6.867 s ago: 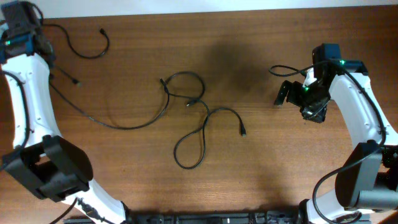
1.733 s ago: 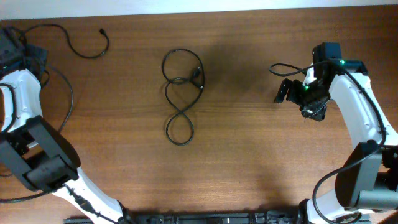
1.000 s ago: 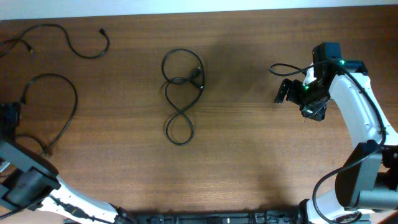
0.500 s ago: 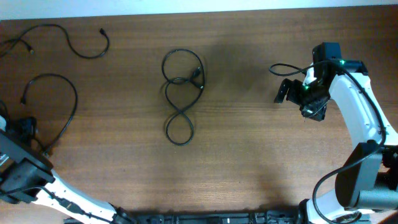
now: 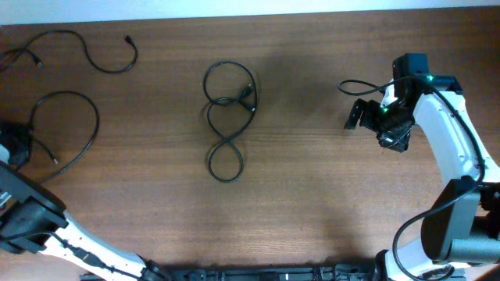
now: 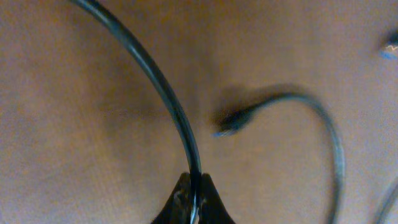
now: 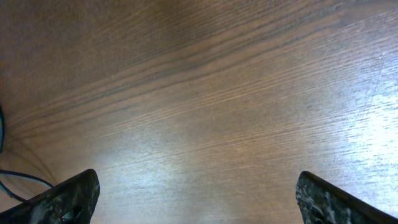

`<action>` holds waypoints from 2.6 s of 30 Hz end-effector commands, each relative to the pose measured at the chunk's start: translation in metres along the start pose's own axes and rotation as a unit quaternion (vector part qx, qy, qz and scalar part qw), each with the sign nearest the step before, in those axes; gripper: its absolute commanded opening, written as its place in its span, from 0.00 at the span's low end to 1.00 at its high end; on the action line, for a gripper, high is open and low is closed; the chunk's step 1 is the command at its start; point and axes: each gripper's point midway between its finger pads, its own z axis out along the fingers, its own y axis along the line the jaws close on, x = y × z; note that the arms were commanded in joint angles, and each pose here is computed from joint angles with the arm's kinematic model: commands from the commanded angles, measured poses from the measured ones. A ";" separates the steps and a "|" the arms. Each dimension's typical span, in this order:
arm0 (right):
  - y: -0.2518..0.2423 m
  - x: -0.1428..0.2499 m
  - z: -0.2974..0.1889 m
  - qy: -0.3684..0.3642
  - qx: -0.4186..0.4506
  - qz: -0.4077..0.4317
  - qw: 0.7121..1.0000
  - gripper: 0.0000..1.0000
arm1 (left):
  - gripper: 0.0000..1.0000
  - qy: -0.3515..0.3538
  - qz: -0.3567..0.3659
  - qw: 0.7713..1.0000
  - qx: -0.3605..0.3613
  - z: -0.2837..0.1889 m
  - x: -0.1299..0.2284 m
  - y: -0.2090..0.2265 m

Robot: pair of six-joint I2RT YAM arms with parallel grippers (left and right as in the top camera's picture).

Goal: Untangle cables

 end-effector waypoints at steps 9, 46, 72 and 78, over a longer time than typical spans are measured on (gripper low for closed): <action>0.000 -0.001 -0.004 -0.007 0.000 -0.007 1.000 0.98 | 0.00 -0.054 0.447 0.888 0.089 0.019 0.076 -0.154; 0.000 -0.001 -0.004 -0.007 0.000 -0.007 1.000 0.98 | 0.84 -0.066 0.477 0.874 0.066 -0.005 0.083 -0.174; 0.000 -0.001 -0.004 -0.007 0.000 -0.007 1.000 0.98 | 0.36 -0.003 0.496 0.867 0.040 0.058 0.115 -0.133; 0.000 -0.001 -0.004 -0.007 0.000 -0.007 1.000 0.98 | 0.00 -0.003 0.489 0.872 0.038 0.054 0.112 -0.131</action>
